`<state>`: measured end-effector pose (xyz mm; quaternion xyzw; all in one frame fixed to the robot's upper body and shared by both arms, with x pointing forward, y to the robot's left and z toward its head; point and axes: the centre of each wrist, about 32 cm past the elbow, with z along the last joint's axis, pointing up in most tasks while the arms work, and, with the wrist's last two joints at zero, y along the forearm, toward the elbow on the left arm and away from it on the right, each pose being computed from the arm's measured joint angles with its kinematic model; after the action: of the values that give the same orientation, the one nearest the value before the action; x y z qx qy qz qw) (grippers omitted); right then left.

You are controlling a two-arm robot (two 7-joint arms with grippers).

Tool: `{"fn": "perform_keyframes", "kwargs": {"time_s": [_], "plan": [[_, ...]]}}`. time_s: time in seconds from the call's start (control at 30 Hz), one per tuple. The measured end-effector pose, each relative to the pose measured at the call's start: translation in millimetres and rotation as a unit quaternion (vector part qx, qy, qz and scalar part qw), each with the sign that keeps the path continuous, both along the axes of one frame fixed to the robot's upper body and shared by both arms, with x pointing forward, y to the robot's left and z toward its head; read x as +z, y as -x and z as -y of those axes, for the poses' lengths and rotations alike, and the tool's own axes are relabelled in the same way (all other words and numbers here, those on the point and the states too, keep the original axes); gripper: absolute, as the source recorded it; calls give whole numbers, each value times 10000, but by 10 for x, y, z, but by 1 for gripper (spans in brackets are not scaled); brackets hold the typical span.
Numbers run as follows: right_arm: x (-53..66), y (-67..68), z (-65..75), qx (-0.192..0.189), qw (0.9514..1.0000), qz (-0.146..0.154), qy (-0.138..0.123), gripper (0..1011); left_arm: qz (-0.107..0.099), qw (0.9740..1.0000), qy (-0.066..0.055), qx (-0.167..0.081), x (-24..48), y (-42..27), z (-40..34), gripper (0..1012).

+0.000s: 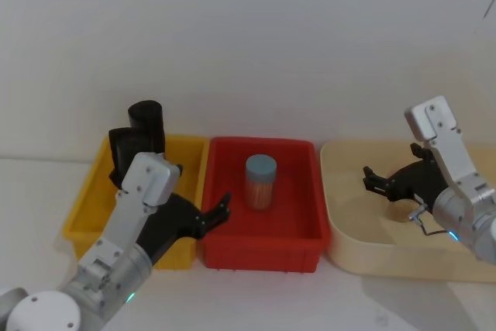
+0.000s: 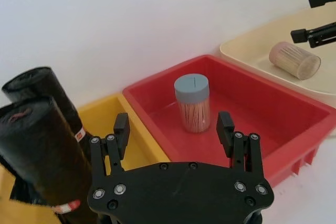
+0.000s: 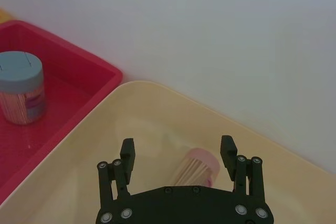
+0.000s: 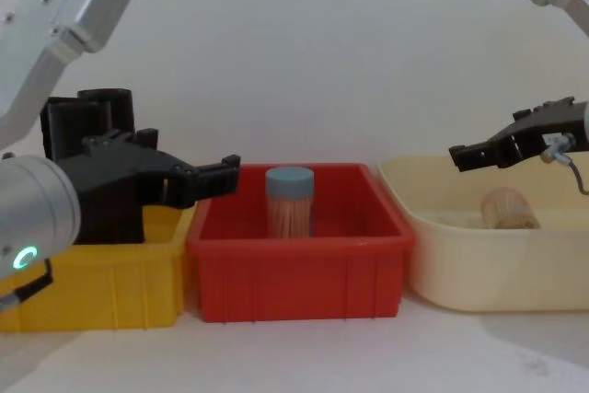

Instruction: Pick up the garbage bag with the one hand and transfer it to the other hand.

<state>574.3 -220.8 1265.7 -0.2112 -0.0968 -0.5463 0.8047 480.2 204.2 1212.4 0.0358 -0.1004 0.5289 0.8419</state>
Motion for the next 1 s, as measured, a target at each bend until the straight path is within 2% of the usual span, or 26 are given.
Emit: {"fn": "perform_keyframes", "kwargs": {"time_s": [0.07, 0.1, 0.2, 0.27, 0.4, 0.53, 0.7, 0.77, 0.83, 1.0], "plan": [[-1, 0, 1, -2, 10000, -2, 4, 999, -81, 10000, 19, 36, 19, 48, -15, 1000], [-2, 0, 2, -3, 10000, -4, 8, 999, -81, 10000, 19, 36, 19, 48, -15, 1000], [-4, -1, 2, -5, 10000, -7, 13, 999, -209, 9996, 53, 167, 53, 137, -49, 1001], [-5, -1, 3, -6, 10000, -8, 15, 999, -260, 9994, 63, 232, 66, 168, -64, 1001], [-7, -1, 5, -10, 10000, -13, 20, 999, -403, 9981, 77, 467, 111, 256, -114, 1001], [-8, -2, 6, -12, 10000, -15, 24, 999, -510, 9962, 62, 705, 158, 306, -169, 1001], [-9, -2, 8, -14, 10000, -16, 29, 999, -580, 9938, 24, 949, 226, 315, -254, 1000], [-9, -2, 9, -15, 10000, -16, 31, 999, -623, 9922, -13, 1078, 269, 298, -313, 1001], [-9, -2, 9, -16, 10000, -16, 31, 999, -630, 9919, -21, 1103, 279, 291, -327, 1000], [-9, -2, 9, -15, 10000, -15, 31, 999, -684, 9904, -75, 1196, 346, 224, -420, 1001]]}}
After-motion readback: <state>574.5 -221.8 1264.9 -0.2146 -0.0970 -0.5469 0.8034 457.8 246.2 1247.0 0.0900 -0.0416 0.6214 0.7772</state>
